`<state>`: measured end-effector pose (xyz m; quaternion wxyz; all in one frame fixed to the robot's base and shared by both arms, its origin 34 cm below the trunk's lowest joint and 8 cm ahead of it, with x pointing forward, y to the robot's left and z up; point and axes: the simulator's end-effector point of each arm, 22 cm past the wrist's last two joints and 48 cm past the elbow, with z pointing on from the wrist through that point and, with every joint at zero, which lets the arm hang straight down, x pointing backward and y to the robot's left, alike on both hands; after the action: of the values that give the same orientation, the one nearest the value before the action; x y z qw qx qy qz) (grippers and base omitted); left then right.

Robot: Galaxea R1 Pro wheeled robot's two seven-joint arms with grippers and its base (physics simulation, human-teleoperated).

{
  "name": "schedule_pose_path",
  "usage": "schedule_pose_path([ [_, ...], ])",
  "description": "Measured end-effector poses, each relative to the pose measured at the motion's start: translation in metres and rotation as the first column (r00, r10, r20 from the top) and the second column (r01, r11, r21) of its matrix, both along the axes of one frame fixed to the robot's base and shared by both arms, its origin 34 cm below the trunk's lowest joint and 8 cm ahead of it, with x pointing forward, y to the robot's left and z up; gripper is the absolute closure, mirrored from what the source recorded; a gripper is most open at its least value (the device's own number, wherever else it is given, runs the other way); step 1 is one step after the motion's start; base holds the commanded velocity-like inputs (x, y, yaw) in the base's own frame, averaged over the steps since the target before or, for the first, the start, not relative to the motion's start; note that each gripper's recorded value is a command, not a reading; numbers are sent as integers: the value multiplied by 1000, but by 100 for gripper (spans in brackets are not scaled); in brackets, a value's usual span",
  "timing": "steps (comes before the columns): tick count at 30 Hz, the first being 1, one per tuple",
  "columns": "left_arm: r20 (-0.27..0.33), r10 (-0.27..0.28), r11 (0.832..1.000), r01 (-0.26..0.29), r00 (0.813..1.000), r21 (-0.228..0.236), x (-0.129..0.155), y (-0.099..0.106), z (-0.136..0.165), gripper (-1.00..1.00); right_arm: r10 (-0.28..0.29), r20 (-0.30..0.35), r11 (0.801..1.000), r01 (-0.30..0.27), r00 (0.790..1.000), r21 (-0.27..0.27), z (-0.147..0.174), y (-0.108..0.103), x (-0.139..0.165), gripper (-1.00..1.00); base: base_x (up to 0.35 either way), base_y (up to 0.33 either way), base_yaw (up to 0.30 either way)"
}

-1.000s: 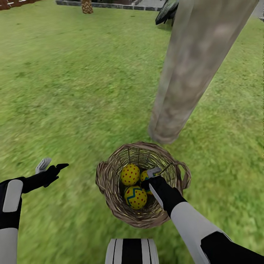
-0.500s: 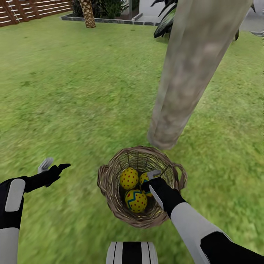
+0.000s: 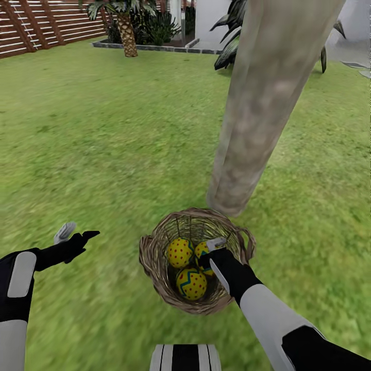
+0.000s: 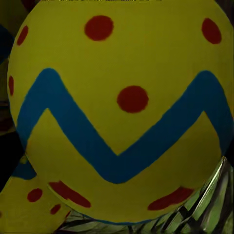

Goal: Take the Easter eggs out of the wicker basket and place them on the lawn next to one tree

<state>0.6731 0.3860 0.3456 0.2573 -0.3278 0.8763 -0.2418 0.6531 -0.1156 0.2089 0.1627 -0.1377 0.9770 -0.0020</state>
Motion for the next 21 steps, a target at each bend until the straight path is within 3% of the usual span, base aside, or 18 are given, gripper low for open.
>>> schedule_pose_path([
  [12,48,1,1000,-1,999,-1,7,0,30,-100,1,61,1000,-2,998,8,35,3,18,100,-85,0,0],
  [14,56,1,1000,-1,998,-1,8,0,35,-100,4,45,1000,-4,999,4,38,2,16,100,-65,0,0],
  [21,85,1,1000,-1,996,-1,11,0,53,-100,6,86,1000,-8,996,21,76,9,33,100,-134,0,0],
])
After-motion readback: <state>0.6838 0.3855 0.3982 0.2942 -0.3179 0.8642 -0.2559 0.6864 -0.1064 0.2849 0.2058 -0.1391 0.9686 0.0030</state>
